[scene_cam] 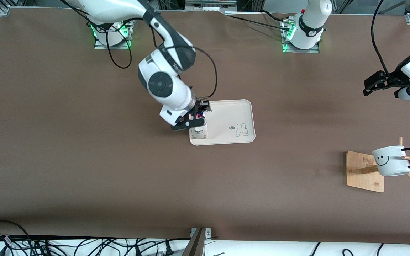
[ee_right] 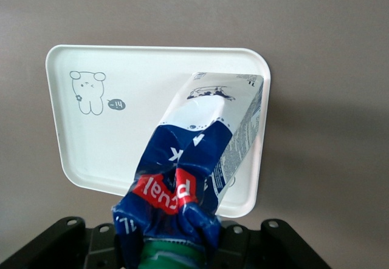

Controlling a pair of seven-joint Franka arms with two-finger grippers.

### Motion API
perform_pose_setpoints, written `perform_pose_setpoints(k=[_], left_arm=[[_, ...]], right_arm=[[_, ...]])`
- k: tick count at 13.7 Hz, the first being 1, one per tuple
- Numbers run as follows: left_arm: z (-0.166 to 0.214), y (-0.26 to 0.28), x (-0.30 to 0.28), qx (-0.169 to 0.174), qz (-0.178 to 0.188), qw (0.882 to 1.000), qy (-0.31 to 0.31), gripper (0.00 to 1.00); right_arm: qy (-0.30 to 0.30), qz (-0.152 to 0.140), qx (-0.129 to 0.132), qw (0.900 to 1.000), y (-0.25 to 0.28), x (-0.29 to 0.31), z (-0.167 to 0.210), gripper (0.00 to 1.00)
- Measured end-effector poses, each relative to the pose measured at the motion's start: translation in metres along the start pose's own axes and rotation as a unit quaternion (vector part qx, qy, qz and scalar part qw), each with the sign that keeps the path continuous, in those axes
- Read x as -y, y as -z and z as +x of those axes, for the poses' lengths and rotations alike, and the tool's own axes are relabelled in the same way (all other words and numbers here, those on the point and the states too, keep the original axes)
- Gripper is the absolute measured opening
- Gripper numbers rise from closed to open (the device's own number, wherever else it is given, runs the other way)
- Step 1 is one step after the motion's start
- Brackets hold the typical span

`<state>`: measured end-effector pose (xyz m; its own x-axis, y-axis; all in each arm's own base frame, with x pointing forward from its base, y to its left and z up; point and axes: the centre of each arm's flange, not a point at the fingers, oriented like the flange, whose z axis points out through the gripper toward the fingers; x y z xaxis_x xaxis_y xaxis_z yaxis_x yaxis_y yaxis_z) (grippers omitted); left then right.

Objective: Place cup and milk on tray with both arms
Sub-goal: 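Lower the milk carton onto the tray and open the right gripper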

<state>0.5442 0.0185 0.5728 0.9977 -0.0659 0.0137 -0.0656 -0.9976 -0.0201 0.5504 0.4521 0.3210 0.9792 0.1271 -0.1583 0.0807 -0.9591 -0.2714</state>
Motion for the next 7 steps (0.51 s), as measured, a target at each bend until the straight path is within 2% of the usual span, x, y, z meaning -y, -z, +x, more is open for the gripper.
perform_pose_setpoints(k=[5,7], left_arm=[[0.0,0.0,0.0,0.0,0.0,1.0,0.0,1.0],[0.0,0.0,0.0,0.0,0.0,1.0,0.0,1.0]], right_arm=[[-0.02,0.033,0.024,0.999,-0.0041,0.0041,-0.0024,0.09],[-0.022,0.036,0.032,0.999,-0.0049,0.0067,-0.005,0.09]])
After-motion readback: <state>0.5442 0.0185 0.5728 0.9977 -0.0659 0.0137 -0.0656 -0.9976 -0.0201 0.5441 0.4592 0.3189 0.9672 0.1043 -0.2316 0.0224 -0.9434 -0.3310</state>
